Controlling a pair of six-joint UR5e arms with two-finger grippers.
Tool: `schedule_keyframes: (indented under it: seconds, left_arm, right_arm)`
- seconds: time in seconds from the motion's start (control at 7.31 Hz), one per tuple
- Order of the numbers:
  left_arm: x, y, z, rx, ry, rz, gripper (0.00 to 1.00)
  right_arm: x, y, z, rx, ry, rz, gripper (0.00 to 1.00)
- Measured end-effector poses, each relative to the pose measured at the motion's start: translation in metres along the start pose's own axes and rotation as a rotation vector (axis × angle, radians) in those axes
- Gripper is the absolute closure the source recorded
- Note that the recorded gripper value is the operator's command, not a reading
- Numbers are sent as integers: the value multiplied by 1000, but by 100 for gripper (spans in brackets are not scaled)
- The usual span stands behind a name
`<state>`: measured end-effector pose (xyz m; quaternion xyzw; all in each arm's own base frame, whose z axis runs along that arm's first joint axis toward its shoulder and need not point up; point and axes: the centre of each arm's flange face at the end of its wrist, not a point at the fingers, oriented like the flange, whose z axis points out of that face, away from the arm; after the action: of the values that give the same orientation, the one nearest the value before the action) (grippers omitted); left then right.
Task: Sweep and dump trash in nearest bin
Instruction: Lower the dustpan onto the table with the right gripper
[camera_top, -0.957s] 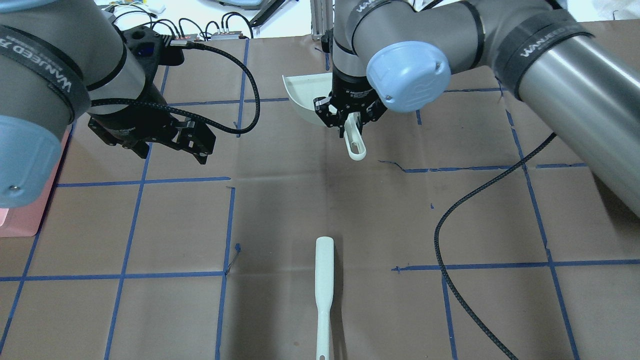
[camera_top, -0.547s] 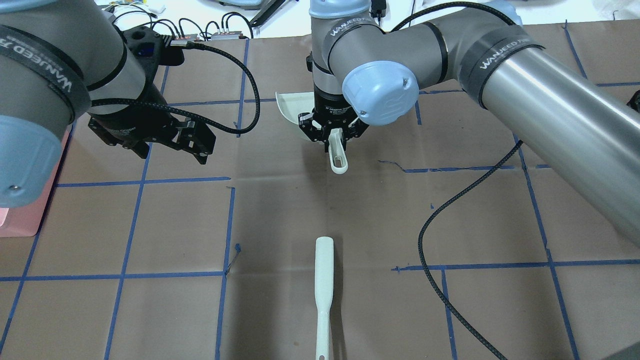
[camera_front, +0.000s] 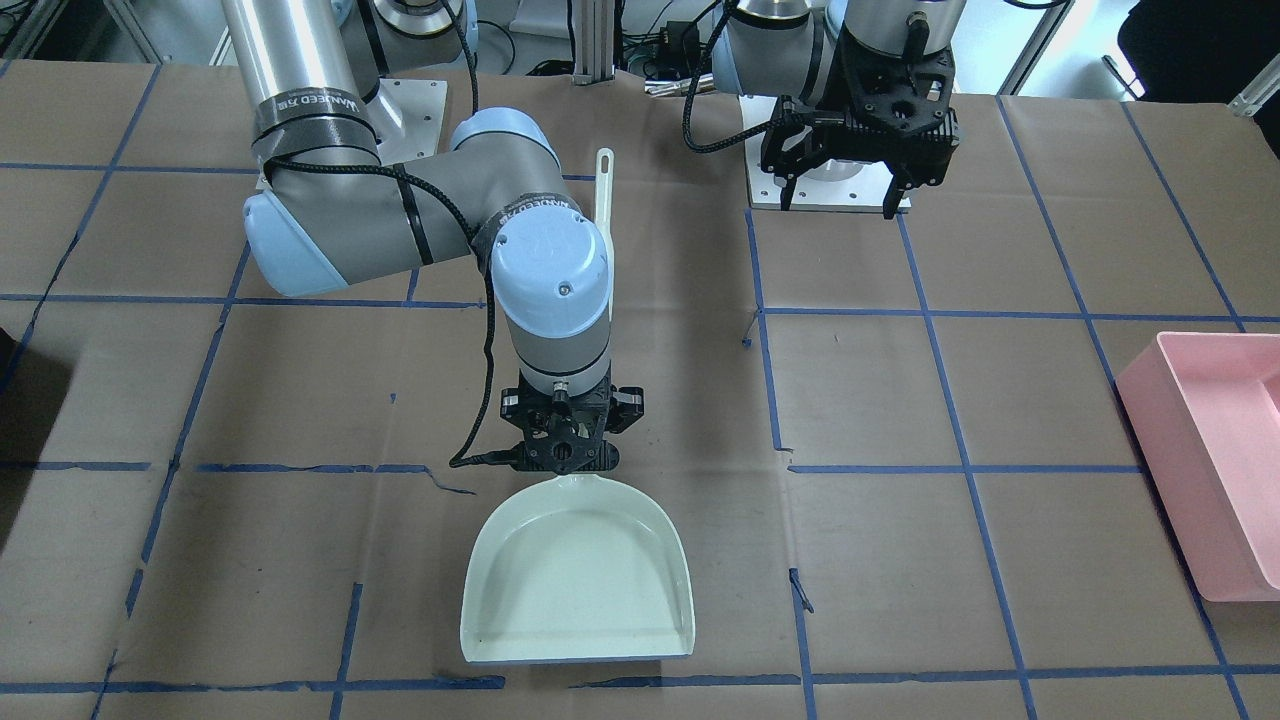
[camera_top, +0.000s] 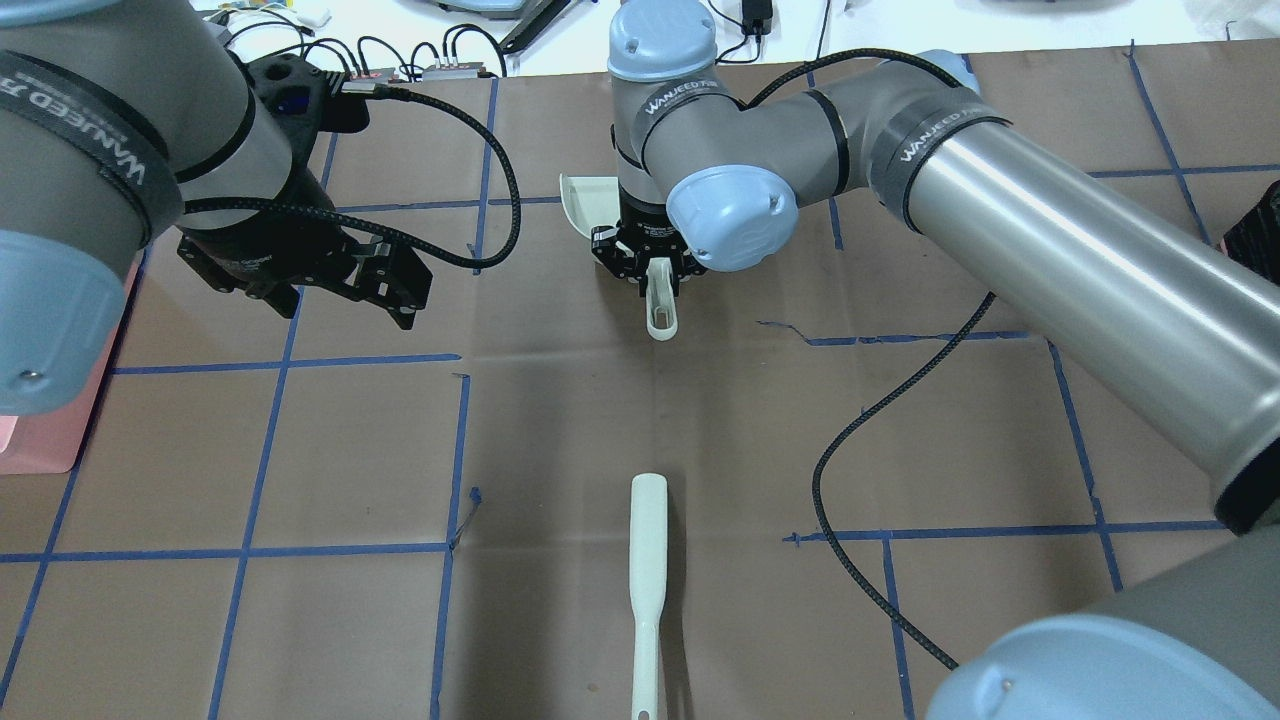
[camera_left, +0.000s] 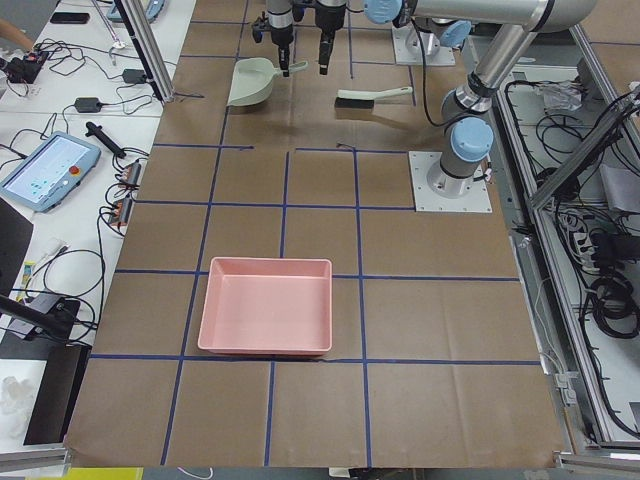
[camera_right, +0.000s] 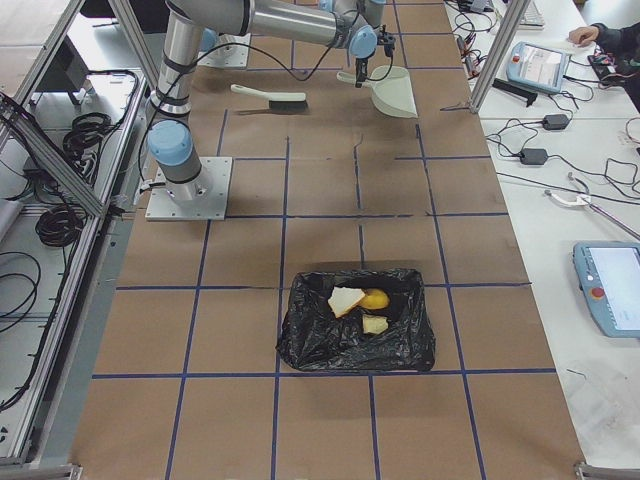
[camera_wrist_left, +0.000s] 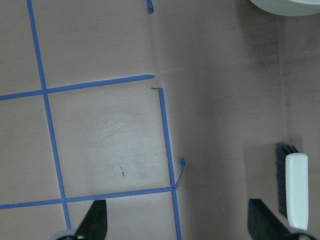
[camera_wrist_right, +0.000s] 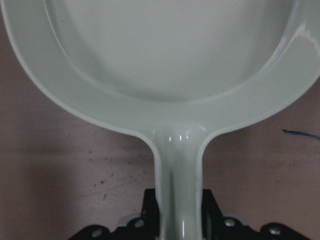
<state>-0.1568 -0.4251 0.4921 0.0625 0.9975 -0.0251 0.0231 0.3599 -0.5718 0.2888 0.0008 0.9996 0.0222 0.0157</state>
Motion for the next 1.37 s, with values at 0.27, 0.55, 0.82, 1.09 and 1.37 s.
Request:
schedule_keyframes:
  seconds: [0.27, 0.55, 0.82, 1.09, 1.37]
  left_arm:
    - [0, 0, 0, -1, 0, 0, 0]
    - [0, 0, 0, -1, 0, 0, 0]
    - [0, 0, 0, 0, 0, 0, 0]
    - [0, 1, 0, 0, 0, -1, 0]
    - [0, 1, 0, 1, 0, -2, 0]
  right_arm:
    - [0, 0, 21, -29, 11, 3, 98]
    - [1, 3, 31, -45, 16, 7, 98]
    - [0, 1, 38, -49, 16, 50, 97]
    - [-1, -3, 39, -34, 9, 71, 98]
    - [-3, -7, 37, -1, -4, 71, 98]
